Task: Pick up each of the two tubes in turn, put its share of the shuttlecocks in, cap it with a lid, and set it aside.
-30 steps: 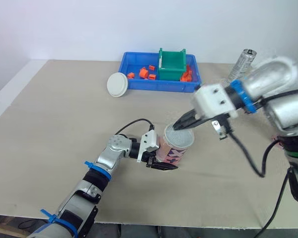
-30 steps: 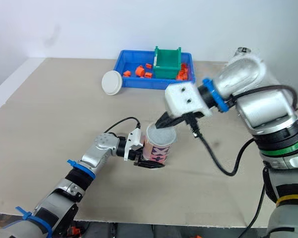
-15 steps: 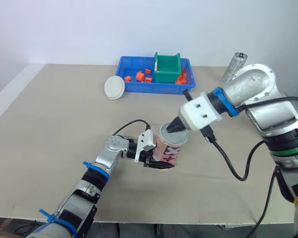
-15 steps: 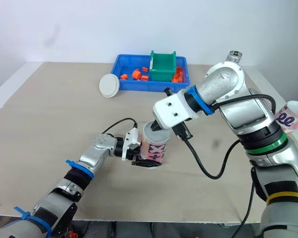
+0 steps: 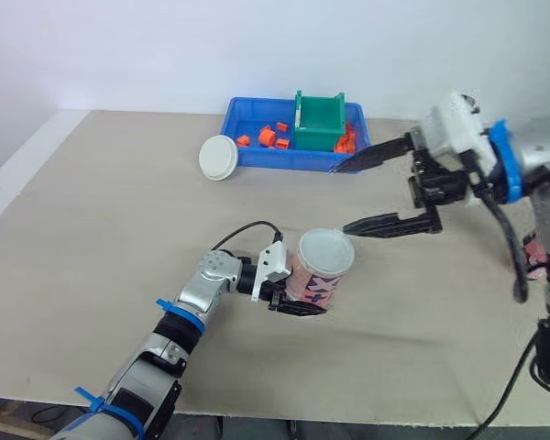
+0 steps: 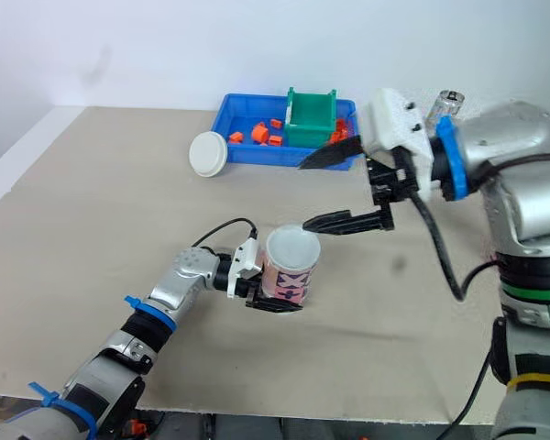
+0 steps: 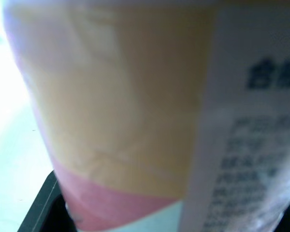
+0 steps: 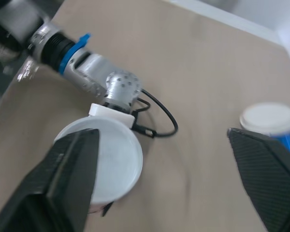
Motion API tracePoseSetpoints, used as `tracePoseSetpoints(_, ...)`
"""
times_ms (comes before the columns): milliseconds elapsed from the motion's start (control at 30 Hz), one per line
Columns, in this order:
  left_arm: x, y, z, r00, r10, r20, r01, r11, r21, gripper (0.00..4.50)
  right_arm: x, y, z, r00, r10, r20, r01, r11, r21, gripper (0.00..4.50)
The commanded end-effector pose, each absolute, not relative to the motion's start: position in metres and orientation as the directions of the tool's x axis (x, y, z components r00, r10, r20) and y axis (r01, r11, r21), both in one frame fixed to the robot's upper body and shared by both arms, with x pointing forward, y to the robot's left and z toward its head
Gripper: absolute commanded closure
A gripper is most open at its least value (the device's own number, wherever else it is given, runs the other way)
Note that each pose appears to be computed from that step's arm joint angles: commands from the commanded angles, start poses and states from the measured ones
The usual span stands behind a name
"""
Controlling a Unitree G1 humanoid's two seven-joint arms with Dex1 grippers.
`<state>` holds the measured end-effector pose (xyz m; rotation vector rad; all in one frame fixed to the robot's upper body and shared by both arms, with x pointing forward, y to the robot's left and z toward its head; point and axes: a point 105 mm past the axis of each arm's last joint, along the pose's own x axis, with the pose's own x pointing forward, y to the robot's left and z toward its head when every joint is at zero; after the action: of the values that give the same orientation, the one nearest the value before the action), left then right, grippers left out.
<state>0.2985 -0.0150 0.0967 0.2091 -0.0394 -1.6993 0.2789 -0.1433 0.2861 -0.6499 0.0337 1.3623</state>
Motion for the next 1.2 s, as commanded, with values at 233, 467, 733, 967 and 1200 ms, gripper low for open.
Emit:
tracePoseSetpoints(233,0.297,0.007,0.097,-0.160,-0.980,-0.117,0.983,-0.169,0.070,0.06,0.268,-0.168,0.242,0.392,0.833,-0.390,-0.899,0.256,-0.356,0.00)
tracePoseSetpoints(467,0.290,0.034,0.113,-0.203,-0.974,-0.096,0.978,-0.207,0.035,0.06,0.265,-0.176,0.215,0.444,0.791,-0.420,-0.884,0.311,-0.350,0.00)
tracePoseSetpoints(733,0.293,0.095,0.142,-0.060,-0.994,-0.093,0.994,-0.068,0.089,0.06,0.251,-0.176,0.174,0.405,0.770,-0.493,-0.909,0.283,-0.305,0.00)
tracePoseSetpoints(967,0.277,0.116,0.202,-0.023,-0.999,0.028,0.994,-0.019,0.111,0.06,0.249,-0.154,0.158,0.384,0.809,-0.445,-0.914,0.266,-0.306,0.00)
tracePoseSetpoints(1200,0.261,0.132,0.199,0.012,-0.998,-0.065,0.991,0.003,0.134,0.06,0.251,-0.135,0.147,0.351,0.833,-0.428,-0.924,0.232,-0.305,0.00)
